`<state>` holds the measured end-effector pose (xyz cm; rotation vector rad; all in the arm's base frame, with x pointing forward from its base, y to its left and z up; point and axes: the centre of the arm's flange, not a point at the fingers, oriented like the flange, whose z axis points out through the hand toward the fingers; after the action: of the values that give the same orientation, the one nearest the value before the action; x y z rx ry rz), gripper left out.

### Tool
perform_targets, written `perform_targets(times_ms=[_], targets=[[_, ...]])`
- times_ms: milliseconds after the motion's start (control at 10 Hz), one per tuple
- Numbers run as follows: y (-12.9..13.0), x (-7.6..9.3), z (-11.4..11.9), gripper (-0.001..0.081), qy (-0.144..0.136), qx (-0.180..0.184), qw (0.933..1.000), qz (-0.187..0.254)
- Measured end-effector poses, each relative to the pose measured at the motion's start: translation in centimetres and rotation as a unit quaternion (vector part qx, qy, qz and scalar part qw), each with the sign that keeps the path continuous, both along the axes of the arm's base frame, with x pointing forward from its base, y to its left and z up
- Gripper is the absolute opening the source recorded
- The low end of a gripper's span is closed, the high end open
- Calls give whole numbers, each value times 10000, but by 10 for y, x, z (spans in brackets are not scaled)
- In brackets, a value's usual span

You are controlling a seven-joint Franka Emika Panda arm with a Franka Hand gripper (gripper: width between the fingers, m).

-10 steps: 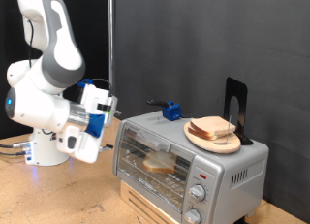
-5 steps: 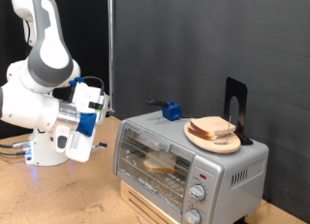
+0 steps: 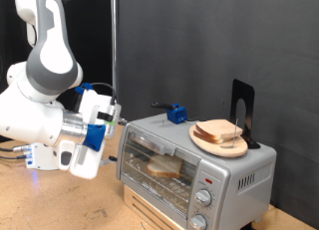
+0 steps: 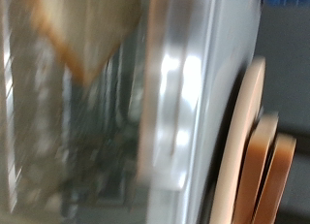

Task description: Make a piece of toast with the oven

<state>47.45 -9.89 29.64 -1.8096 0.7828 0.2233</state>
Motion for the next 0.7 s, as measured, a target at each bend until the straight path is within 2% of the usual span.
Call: perform_targets(times_ms=[100, 200, 300, 400, 500, 700], targets=[[-1, 11, -5, 805, 10, -15, 9999, -129], [-1, 9, -5, 805, 20, -7, 10000, -84], [2, 5, -3, 805, 97, 116, 9996, 246], [-1, 5, 0, 805, 291, 270, 9980, 489], [-8, 16, 0, 805, 489, 311, 9968, 543], [-16, 48, -12, 805, 894, 248, 9949, 385]])
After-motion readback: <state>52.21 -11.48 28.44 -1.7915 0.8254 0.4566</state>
